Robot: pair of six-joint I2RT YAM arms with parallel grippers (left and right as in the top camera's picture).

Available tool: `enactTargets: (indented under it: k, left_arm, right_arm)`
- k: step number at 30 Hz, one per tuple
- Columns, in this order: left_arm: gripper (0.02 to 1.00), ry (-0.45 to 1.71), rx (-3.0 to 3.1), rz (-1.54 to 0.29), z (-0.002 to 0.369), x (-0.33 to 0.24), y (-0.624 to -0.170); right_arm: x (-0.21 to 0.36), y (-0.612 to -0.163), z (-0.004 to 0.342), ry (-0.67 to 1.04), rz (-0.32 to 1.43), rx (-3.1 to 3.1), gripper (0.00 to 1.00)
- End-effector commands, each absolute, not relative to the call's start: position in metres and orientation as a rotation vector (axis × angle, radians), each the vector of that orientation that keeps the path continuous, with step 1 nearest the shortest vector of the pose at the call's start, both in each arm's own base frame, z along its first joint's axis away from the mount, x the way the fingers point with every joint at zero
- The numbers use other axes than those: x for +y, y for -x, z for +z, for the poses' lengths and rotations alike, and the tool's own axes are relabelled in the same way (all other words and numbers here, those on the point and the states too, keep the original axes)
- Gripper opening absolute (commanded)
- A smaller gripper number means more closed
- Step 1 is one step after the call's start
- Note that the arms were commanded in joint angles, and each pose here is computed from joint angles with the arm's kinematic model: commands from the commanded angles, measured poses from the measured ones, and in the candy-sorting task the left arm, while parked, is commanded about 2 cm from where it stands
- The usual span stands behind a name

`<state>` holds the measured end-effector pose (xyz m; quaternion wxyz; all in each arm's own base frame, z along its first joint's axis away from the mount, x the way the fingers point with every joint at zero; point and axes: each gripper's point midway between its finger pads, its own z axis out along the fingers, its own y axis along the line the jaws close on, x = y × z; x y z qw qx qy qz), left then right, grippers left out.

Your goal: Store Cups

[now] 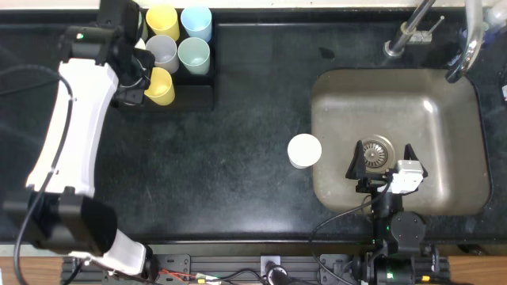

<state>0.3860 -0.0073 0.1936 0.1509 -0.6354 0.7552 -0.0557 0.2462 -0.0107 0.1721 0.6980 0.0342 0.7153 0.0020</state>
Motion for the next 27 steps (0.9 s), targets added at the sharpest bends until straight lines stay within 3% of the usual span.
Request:
enactTargets:
  k: [1,4,7,14,22,27]
  left_arm:
    - [0.689,1.54,2.229,-0.244,0.24,-0.008,-0.384]
    - [0.787,1.204,2.313,-0.269,0.269,-0.011,-0.374]
    - [1.0,0.975,2.334,-0.25,0.287,-0.009,-0.345]
    - [1.0,0.789,2.033,-0.355,0.283,-0.002,-0.284]
    - [1.0,0.404,1.621,-0.492,0.285,-0.021,-0.276]
    - [0.998,0.209,1.42,-0.48,0.3,-0.031,-0.262]
  right_arm:
    - [-0.01,-0.246,0.171,-0.071,0.005,1.588,0.996]
    - [-0.01,-0.246,0.171,-0.071,0.005,1.588,0.996]
    - [-0.01,-0.246,0.171,-0.071,0.005,1.588,0.996]
    - [-0.01,-0.246,0.171,-0.071,0.005,1.588,0.998]
    - [-0.01,-0.246,0.171,-0.071,0.005,1.588,0.998]
    - [-0.01,-0.246,0.171,-0.071,0.005,1.588,0.998]
